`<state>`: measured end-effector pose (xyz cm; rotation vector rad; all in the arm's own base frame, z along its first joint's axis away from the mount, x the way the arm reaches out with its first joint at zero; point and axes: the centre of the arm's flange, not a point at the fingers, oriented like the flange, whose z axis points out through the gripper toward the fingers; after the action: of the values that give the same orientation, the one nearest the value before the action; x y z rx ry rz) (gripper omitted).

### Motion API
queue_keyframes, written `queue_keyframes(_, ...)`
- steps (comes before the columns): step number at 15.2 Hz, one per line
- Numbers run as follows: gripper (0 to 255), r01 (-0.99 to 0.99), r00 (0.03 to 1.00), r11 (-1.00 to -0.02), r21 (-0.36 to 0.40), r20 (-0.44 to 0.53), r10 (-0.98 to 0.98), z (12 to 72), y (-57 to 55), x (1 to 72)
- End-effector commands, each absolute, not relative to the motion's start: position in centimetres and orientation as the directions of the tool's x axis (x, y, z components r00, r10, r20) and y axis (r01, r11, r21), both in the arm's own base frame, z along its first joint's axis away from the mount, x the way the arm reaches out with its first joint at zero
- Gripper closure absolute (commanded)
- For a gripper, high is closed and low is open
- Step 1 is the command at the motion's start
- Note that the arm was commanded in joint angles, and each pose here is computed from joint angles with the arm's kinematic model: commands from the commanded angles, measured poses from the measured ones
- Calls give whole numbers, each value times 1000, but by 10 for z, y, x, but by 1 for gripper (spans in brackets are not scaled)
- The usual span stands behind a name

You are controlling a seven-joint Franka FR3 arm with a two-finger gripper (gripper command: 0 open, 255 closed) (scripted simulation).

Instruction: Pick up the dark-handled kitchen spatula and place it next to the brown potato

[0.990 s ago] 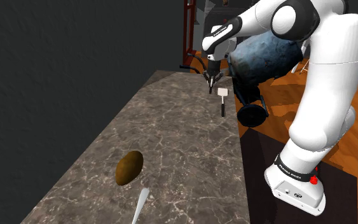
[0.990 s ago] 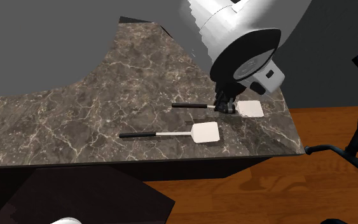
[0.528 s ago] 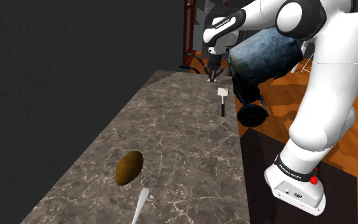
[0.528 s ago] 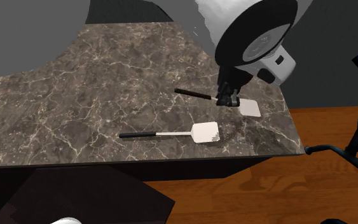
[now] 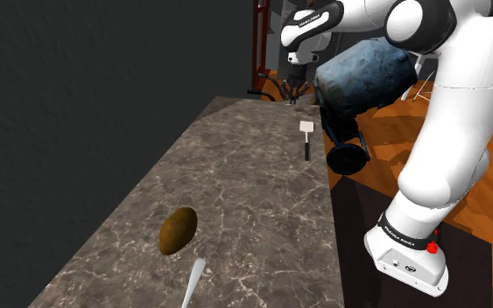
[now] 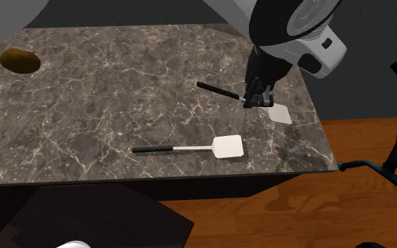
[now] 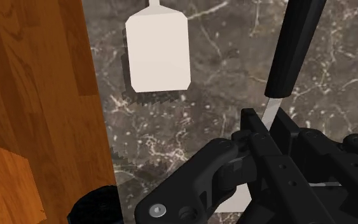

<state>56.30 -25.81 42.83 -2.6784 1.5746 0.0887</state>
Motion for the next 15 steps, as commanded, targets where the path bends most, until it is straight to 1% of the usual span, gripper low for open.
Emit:
queue_keyframes(1, 255, -874, 485, -486, 0, -66, -872, 439, -258, 562)
queue_keyframes(10, 255, -874, 485, -486, 0, -66, -872, 484, -258, 562)
queue_keyframes(15, 255, -874, 485, -486, 0, -66, -872, 484, -197, 537)
